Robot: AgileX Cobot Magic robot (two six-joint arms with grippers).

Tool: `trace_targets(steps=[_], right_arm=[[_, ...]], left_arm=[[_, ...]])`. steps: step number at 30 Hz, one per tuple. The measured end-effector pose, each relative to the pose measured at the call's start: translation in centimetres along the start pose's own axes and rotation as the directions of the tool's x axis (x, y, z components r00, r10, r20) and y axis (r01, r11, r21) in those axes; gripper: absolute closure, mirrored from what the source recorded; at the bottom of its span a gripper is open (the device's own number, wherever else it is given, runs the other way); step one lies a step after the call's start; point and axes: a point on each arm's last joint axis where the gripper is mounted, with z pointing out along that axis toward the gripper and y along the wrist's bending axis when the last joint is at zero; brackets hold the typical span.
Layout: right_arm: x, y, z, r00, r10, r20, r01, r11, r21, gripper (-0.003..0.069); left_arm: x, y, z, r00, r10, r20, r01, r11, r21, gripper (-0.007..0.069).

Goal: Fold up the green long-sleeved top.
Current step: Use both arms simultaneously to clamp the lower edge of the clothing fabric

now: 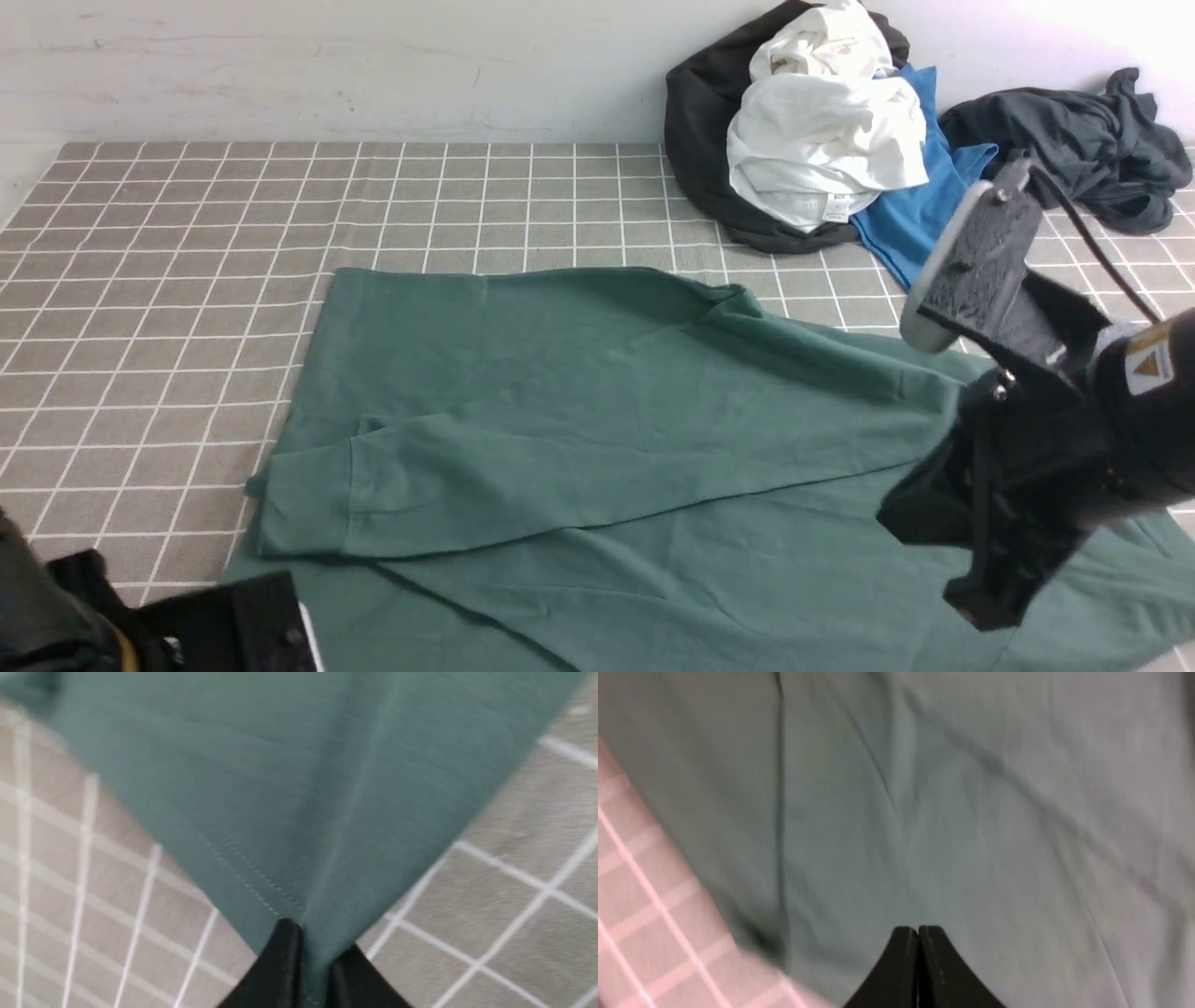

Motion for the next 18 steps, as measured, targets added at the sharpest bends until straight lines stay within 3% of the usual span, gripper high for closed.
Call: trace_targets(steps=[6,11,13,18], right_arm=[[4.0,-0.8,3.3,0.971,-0.022,-0.238,0.05,0.992,0.112,0.0438],[7.6,-0.8,7.2,0.923,-0.115,-0.367,0.168,0.979,0.114,0.0259],[9.0,-0.7,8.7,0.896,-0.199,-0.398,0.258,0.961,0.102,0.0226],[10.4,-0.6,10.0,0.855,-0.292,-0.428,0.358,0.93,0.081,0.0229]], left_arm=[[2.4,1.4,-1.8,0.979,-0.177,0.103,0.185,0.98,-0.069,0.0601],[2.8,1.4,-2.7,0.956,-0.224,0.192,0.243,0.967,-0.081,0.0601],[2.6,1.4,-2.8,0.947,-0.234,0.219,0.254,0.964,-0.071,0.0601],[2.4,1.4,-2.7,0.941,-0.252,0.226,0.271,0.961,-0.057,0.0601]])
